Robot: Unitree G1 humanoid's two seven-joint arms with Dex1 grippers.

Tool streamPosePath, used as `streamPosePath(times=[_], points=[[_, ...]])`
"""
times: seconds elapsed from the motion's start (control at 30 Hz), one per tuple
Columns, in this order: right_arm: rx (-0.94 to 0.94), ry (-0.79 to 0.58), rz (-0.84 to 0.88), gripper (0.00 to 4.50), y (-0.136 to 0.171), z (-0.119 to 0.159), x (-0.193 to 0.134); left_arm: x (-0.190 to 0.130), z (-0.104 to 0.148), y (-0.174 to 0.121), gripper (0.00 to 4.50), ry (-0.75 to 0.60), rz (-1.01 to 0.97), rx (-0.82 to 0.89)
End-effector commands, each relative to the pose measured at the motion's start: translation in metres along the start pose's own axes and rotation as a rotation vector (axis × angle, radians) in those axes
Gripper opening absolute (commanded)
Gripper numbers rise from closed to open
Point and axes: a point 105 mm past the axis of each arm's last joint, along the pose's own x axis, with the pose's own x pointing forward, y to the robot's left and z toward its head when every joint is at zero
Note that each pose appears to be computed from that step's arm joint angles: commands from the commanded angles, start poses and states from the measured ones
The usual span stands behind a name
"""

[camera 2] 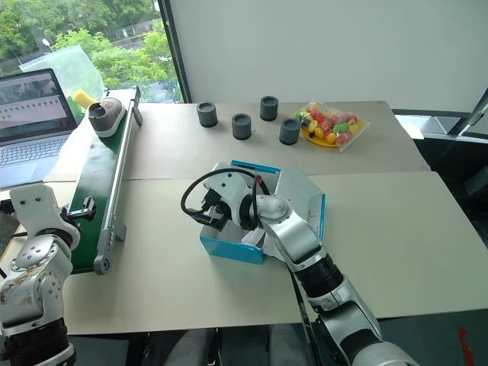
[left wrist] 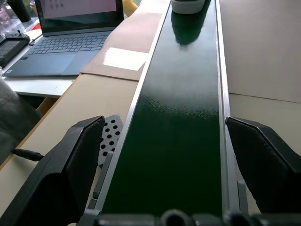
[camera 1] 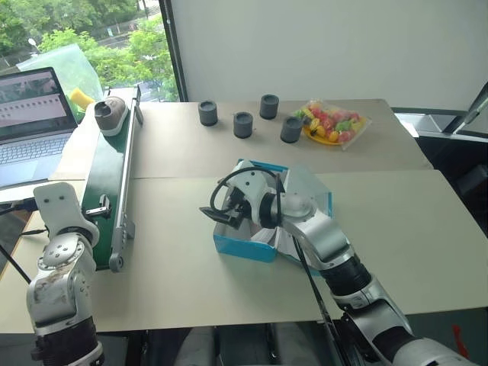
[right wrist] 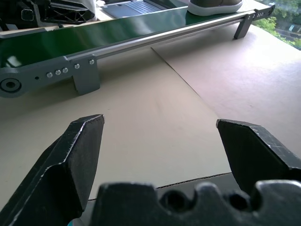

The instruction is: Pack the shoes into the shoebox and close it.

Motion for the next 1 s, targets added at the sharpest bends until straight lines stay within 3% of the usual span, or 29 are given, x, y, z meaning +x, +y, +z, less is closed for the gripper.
streamPosePath(times=[0.03,1.0], points=[[-0.025,-0.053,-0.022,4.50,-0.004,0.015,-0.005,0.001,0.010,0.002,4.43,-0.031,0.000,-0.005],[-0.024,-0.094,-0.033,4.50,0.000,0.030,-0.009,0.003,-0.011,0.010,4.43,0.049,0.007,-0.052]])
